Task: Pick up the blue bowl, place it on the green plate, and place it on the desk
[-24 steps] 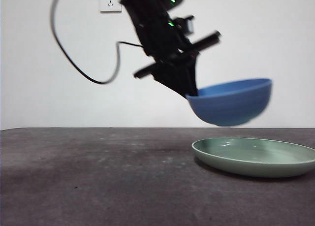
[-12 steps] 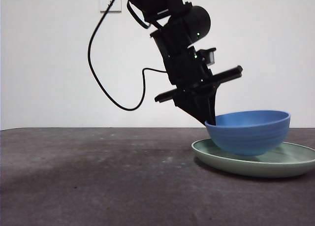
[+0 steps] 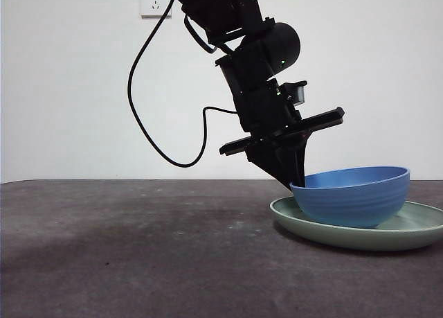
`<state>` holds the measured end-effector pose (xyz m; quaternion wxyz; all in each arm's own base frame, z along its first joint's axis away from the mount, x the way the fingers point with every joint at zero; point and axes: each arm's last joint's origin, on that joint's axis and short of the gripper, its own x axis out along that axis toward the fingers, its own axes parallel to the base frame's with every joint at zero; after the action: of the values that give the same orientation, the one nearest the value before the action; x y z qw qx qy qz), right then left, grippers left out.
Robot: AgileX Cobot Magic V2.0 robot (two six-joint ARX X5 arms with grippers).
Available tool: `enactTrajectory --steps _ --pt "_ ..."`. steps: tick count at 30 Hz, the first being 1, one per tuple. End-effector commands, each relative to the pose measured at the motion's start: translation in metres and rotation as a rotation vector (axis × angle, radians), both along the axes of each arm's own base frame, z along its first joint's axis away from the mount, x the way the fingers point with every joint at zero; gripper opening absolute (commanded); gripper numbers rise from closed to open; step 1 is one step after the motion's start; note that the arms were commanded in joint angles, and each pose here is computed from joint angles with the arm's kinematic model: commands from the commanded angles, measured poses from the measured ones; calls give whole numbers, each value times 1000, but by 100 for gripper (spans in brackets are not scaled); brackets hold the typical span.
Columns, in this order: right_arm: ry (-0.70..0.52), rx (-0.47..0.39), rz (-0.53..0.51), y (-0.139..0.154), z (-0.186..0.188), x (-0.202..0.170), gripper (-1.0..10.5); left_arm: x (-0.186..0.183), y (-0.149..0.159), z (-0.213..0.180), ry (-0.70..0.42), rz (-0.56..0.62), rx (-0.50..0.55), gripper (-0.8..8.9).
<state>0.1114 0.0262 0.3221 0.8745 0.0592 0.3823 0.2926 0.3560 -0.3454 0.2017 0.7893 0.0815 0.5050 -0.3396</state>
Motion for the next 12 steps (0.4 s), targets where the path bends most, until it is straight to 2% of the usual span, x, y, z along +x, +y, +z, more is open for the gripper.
enactTrajectory --steps 1,6,12 --pt "-22 4 5 1 6 0 397 -1 -10 -9 3 -23 15 105" --pt "-22 4 5 1 6 0 397 -1 -10 -1 5 -23 17 273" --pt "-22 -2 -1 0 6 0 397 2 -9 21 -12 -18 1 287"
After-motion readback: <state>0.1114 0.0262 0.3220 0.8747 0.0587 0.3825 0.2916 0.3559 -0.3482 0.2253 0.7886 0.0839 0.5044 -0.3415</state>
